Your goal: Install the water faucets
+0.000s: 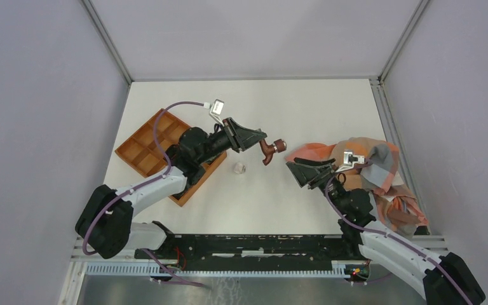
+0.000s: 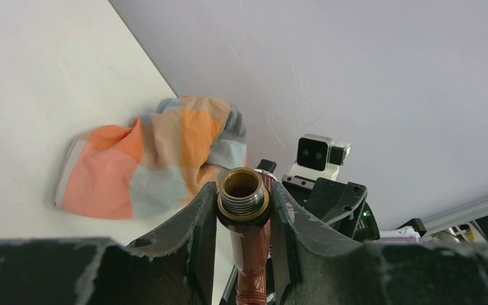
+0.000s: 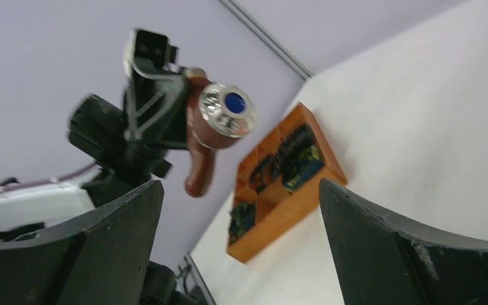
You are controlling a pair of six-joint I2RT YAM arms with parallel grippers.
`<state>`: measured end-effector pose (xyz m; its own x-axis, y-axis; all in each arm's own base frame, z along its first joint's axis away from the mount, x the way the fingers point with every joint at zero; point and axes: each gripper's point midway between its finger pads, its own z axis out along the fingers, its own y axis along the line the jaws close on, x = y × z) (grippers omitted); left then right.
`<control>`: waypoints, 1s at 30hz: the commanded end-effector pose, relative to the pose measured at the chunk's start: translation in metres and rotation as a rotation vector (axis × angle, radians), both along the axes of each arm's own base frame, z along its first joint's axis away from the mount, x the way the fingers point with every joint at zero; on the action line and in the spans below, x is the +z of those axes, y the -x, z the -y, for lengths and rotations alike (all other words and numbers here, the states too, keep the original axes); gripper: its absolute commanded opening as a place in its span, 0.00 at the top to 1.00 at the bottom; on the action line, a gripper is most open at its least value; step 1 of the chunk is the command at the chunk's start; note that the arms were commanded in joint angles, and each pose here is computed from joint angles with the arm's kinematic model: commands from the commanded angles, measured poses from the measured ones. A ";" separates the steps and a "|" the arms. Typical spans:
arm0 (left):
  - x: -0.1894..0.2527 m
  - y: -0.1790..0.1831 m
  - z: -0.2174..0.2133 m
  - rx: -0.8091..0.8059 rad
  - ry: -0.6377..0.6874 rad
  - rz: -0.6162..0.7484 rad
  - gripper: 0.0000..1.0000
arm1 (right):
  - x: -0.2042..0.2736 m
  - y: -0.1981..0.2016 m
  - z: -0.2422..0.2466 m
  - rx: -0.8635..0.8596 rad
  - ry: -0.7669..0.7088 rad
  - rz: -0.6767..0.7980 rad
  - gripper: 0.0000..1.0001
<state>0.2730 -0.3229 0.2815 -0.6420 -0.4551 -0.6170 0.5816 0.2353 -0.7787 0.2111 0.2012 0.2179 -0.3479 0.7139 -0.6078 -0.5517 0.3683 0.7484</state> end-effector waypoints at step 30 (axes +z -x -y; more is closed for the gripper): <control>0.063 0.027 0.002 -0.018 0.177 0.131 0.98 | 0.105 0.006 -0.059 0.250 -0.402 0.082 0.28</control>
